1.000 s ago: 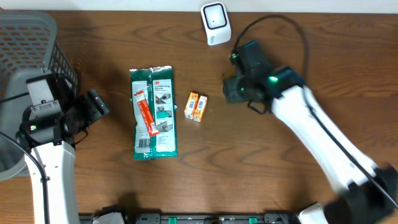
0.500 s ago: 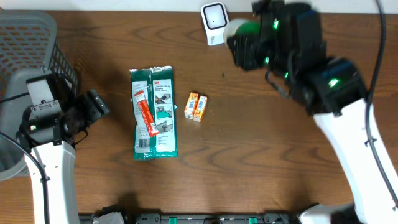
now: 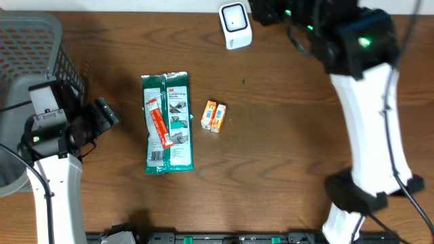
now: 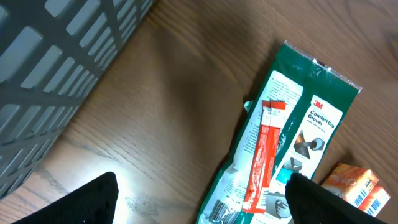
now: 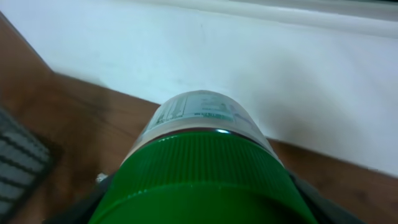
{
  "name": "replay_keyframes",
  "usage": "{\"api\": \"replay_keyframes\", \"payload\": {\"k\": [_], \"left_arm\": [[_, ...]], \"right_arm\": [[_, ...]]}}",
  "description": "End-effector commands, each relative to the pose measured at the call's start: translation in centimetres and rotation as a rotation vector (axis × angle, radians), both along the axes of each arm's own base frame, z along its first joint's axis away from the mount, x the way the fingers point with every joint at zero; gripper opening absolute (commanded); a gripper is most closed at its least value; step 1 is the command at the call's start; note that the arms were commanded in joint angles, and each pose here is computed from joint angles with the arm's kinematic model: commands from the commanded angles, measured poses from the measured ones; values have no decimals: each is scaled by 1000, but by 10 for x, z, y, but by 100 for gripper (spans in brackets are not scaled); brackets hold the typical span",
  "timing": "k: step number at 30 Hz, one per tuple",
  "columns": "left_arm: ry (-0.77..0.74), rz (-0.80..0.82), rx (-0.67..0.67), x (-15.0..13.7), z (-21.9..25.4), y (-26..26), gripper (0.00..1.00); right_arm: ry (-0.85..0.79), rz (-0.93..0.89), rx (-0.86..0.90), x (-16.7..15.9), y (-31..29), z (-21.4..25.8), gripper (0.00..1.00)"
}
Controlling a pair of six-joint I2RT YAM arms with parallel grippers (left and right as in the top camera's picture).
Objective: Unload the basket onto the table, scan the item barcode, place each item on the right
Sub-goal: 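Raise the green-lidded jar up to the white scanner with the right gripper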
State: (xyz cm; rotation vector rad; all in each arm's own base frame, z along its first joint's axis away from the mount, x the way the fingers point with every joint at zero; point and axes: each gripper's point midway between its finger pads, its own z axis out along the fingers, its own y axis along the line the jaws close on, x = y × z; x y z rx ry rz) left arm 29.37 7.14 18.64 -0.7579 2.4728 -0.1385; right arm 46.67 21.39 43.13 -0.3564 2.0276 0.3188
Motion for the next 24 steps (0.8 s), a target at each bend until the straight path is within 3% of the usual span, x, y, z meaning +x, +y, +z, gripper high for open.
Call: {"api": "replay_keyframes", "payload": {"k": [1, 13, 24], "left_arm": [[-8, -6, 1, 2, 4, 0, 86], [-8, -6, 1, 2, 4, 0, 86], [-8, -6, 1, 2, 4, 0, 86]], "right_arm": [[35, -6, -127, 44, 11, -58, 1], [-122, -67, -127, 166, 49, -156, 1], [-213, -124, -81, 225, 36, -221, 1]]}}
